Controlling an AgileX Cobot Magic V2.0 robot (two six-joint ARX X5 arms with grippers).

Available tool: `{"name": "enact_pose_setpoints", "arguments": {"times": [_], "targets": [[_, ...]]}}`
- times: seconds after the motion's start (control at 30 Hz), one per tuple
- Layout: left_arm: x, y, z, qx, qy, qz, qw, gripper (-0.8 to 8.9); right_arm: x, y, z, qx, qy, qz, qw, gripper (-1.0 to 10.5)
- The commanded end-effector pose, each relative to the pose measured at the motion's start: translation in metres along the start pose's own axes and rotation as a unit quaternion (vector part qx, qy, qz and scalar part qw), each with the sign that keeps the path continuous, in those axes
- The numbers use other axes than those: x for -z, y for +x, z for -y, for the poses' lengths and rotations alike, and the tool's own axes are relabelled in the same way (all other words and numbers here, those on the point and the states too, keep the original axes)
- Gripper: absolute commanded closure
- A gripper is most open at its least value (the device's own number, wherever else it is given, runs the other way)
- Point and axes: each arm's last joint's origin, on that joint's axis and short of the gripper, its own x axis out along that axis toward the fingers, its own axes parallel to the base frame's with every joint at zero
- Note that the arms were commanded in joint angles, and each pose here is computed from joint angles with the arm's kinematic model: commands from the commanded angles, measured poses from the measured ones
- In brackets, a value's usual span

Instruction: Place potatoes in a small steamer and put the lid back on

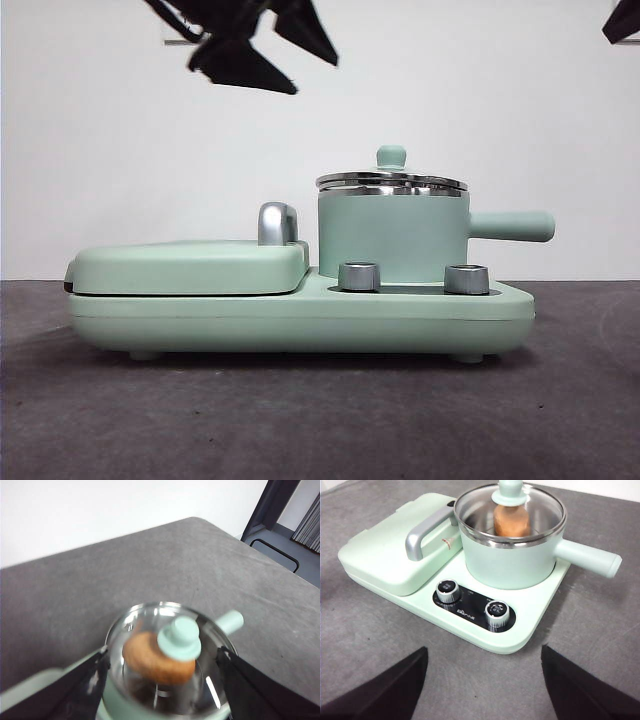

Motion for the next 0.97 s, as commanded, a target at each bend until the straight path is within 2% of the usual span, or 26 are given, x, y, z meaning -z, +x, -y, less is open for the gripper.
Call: {"name": "enact_pose_setpoints", "arguments": {"times": [0.03, 0.23, 0.53, 0.8, 0.97], "targets": [[0.005, -0.014, 0.005, 0.002, -0.004, 0.002, 1.0, 4.7, -0.001, 0.0, -0.001, -0.003, 0.003, 0.001, 1.0, 5.9], [0.038, -0.048, 0.012, -0.004, -0.017, -0.014, 1.0, 4.71, -0.001, 0.0, -0.001, -0.003, 0.004, 0.0, 1.0, 5.9], [0.08, -0.1, 0.029, -0.009, -0.064, -0.02, 0.998, 4.72, 0.002, 0.0, -0.001, -0.002, 0.005, -0.017, 1.0, 5.9], [0.102, -0.141, 0.042, -0.057, -0.069, -0.024, 0.996, 4.74, 0.005, 0.0, 0.0, 0.0, 0.006, -0.034, 0.999, 5.9], [0.104, -0.156, 0.047, -0.062, -0.071, -0.031, 0.995, 4.73, 0.007, 0.0, 0.0, 0.0, 0.007, -0.042, 0.999, 5.8]]}}
